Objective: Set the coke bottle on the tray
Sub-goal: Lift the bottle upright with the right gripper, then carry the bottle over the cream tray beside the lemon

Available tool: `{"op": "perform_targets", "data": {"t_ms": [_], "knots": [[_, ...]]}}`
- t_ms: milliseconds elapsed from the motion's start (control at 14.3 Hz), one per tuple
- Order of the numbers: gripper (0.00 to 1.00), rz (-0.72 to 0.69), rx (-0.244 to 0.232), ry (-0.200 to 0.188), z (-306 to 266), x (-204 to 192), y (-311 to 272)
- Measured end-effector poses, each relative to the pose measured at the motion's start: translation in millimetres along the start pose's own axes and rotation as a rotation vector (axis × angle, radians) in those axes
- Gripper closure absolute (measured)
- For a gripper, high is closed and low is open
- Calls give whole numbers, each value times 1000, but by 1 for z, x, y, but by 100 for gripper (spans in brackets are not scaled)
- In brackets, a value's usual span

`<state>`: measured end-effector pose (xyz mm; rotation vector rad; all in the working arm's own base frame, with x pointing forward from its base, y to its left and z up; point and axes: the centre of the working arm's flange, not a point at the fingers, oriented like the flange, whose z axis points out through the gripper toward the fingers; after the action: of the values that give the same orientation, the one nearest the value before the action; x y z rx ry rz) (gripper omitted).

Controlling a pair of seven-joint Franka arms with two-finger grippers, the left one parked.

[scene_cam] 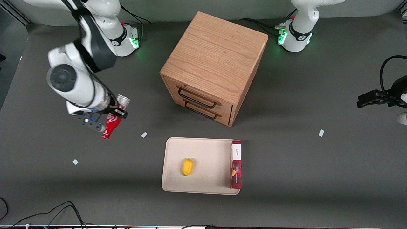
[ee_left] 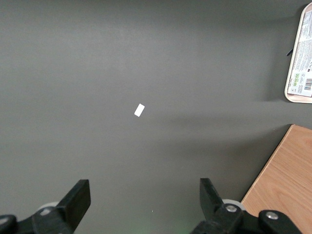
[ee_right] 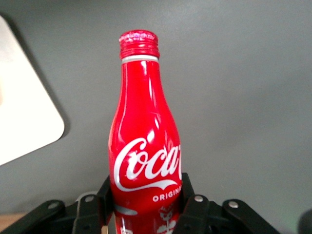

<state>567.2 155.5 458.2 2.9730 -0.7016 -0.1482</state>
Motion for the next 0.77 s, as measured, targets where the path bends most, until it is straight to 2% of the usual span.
{"op": "perform_targets", "data": {"t_ms": [140,280,419,559,769], "knots": [[46,-39,3,-14,-46,8,16],[46,-72,20,-9,-84,13,26],[46,-99,43,-19,-103,20,29],[46,-151,53,-48,-101,35,22],[46,-240,22,-68,-59,59,-22]]}}
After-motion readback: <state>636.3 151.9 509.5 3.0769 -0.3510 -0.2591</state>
